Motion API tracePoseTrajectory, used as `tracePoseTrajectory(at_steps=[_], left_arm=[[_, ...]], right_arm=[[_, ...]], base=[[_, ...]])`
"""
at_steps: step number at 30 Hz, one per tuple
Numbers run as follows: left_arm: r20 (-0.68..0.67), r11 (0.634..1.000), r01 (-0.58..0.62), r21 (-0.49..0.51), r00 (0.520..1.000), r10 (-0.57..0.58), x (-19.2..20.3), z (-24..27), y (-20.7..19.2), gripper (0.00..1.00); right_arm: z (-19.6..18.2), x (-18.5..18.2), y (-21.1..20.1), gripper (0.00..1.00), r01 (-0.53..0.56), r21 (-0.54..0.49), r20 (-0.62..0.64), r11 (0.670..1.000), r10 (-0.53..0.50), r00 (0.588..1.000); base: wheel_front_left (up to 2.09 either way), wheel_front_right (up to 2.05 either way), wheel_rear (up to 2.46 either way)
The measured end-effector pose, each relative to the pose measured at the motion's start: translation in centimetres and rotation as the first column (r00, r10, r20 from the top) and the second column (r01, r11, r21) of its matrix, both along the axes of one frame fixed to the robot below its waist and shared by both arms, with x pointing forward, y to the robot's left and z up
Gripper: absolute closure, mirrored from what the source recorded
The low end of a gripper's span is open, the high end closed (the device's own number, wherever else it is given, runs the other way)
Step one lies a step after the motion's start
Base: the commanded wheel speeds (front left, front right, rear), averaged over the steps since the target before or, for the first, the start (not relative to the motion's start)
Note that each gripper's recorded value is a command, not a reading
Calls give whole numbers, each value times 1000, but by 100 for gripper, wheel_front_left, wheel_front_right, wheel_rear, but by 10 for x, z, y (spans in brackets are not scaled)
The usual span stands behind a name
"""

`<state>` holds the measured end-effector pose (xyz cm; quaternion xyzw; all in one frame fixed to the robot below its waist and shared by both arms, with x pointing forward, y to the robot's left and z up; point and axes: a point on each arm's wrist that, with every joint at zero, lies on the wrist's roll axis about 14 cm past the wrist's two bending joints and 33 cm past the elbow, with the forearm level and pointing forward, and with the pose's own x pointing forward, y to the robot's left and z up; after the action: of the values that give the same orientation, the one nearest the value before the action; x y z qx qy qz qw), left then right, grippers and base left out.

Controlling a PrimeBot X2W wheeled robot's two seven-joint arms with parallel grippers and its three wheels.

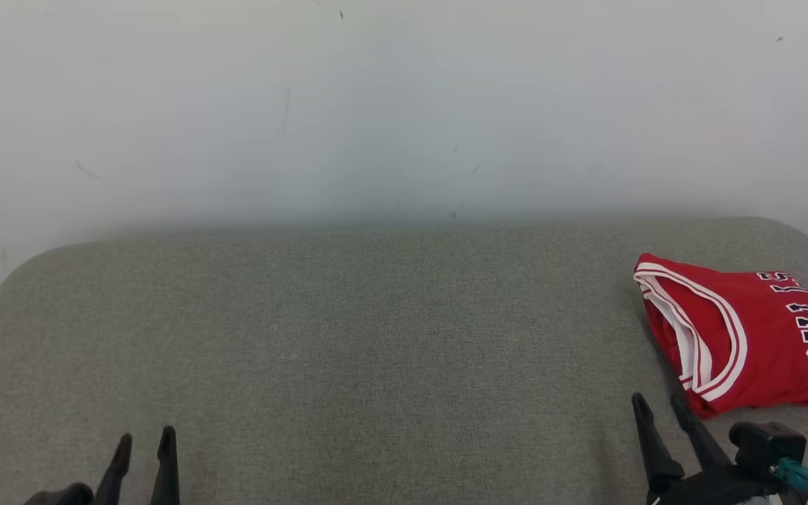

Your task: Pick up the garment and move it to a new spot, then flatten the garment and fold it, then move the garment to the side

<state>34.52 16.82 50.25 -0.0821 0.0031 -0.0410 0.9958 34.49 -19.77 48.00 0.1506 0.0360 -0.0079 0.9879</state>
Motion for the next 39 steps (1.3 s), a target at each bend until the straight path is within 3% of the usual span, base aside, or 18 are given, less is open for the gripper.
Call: tracePoseTrajectory(at_steps=[8, 21, 39], left_arm=[[-106, 999, -6, -46, 994, 1, -13, -32, -10, 100], [-182, 964, -82, -254, 983, 35, -4, -37, 2, 100], [-219, 853, -144, -502, 975, 36, 12, -32, 9, 100]], right_arm=[[-40, -20, 3, 100, 9, 43, -127, 999, -3, 992], [-30, -9, 2, 100, 55, 246, -102, 968, -31, 994], [-17, 5, 1, 100, 82, 474, -75, 877, -53, 996]], base=[[0, 0, 0], [0, 0, 0], [0, 0, 0]])
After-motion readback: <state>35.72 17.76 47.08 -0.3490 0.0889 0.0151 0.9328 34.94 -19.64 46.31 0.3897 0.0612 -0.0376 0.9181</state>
